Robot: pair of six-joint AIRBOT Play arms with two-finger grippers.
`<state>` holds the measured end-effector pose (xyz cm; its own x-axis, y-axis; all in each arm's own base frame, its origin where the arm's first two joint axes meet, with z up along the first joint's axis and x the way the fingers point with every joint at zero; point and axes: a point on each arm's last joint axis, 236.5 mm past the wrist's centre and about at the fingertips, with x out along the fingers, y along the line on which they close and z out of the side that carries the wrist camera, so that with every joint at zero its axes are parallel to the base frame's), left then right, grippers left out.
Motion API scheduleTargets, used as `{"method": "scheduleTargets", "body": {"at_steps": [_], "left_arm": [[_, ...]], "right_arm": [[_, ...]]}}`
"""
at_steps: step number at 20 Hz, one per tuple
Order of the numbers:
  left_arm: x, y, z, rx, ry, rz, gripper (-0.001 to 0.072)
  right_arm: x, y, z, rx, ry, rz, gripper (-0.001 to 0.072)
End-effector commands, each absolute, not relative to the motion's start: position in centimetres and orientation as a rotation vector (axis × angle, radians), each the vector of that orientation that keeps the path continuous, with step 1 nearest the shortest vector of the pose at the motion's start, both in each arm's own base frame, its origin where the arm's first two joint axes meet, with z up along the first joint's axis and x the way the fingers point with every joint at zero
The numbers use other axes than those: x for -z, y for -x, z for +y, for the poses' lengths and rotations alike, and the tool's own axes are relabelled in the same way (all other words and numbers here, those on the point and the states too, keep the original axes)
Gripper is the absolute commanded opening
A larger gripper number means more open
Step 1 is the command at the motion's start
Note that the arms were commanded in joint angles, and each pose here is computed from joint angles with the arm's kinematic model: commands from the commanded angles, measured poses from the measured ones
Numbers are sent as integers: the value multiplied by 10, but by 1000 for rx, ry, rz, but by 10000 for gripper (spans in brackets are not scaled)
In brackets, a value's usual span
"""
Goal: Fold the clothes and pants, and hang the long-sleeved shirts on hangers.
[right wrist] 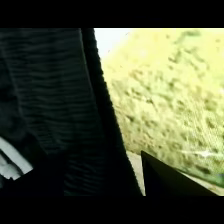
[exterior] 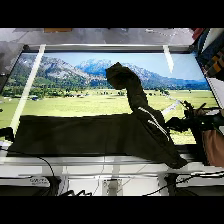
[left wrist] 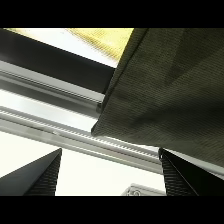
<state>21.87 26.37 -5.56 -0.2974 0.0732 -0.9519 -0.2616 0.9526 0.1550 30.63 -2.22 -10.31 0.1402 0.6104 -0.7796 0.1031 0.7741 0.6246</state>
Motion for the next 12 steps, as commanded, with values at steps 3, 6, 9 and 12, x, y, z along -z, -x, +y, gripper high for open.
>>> {"method": "scheduleTargets", "body": {"at_steps": [3, 6, 9, 12], "left_arm": [[55, -219, 264, -334, 138, 1844, 699], [55, -219, 263, -333, 140, 1845, 699], [54, -224, 256, -313, 123, 1852, 699], [54, -244, 241, -266, 52, 1845, 699]], "right_arm": [[125, -280, -38, -332, -595, 1542, 530], [122, -273, -12, -417, -717, 1582, 528], [108, -290, 21, -595, -833, 1480, 497], [83, -325, 33, -670, -892, 1288, 419]]}}
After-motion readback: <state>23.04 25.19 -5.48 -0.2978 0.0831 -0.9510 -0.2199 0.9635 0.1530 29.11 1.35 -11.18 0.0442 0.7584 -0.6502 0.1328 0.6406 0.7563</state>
